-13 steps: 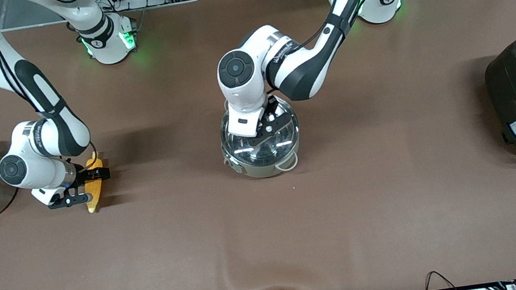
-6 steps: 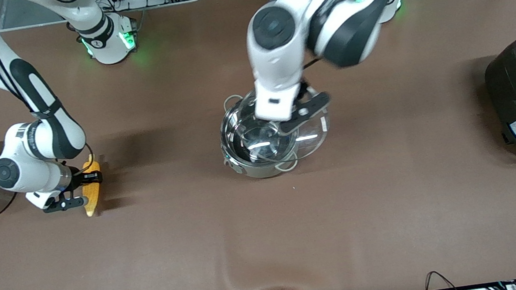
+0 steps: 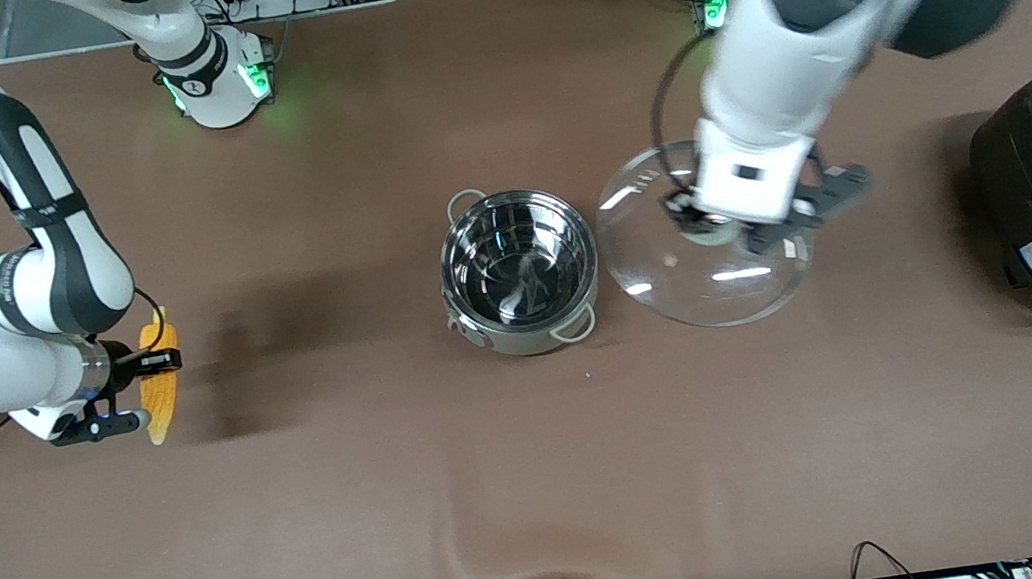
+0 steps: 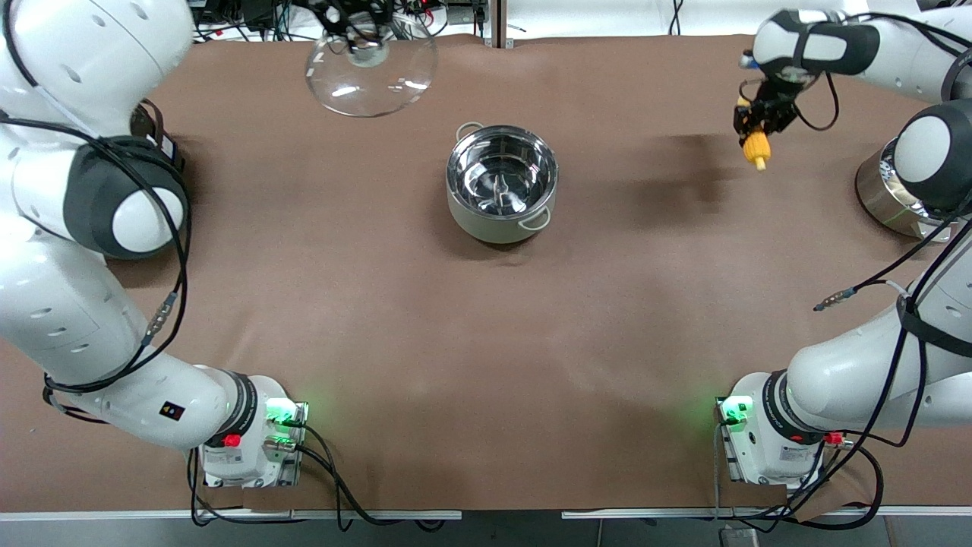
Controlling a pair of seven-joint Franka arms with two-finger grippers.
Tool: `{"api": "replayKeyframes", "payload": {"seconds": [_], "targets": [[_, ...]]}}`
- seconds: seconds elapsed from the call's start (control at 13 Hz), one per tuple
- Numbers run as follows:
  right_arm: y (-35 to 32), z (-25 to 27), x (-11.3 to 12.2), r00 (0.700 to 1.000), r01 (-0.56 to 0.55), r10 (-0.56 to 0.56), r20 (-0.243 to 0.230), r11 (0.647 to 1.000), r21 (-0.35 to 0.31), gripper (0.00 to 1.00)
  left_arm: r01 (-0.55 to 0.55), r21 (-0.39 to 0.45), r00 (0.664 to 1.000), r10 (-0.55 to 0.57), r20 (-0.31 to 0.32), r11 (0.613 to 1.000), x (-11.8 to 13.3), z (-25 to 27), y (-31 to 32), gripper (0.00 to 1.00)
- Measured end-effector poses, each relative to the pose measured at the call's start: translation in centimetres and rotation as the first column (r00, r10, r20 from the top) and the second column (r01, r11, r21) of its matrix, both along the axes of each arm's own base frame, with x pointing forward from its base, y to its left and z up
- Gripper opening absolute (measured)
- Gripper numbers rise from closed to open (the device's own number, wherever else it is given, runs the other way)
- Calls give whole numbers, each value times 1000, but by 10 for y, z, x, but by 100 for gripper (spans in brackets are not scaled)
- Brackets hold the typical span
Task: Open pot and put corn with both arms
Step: 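Lift the glass lid with the left gripper while the right gripper lifts corn, then move corn over the pot with the right gripper while the left gripper lowers lid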
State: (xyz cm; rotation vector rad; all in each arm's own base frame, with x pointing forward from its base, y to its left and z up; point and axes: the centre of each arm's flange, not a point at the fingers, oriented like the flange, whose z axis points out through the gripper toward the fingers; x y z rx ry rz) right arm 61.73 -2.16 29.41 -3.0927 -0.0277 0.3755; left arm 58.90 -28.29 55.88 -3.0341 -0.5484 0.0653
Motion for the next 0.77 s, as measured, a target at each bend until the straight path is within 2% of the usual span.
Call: {"api": "replayKeyframes", "payload": {"seconds": [0.23,0.46,0.77], "targets": [[79,44,12,998,69,-68,13,997,-43,34,82,-3,996,-82,-29,997,23,-17,67,50],[168,85,9,995,95,-93,34,993,-70,34,171,-17,985,-171,6,985,28,-36,124,50],[279,121,-13,988,148,-148,51,989,-7,34,182,-16,983,-182,6,983,13,-90,164,50]]}}
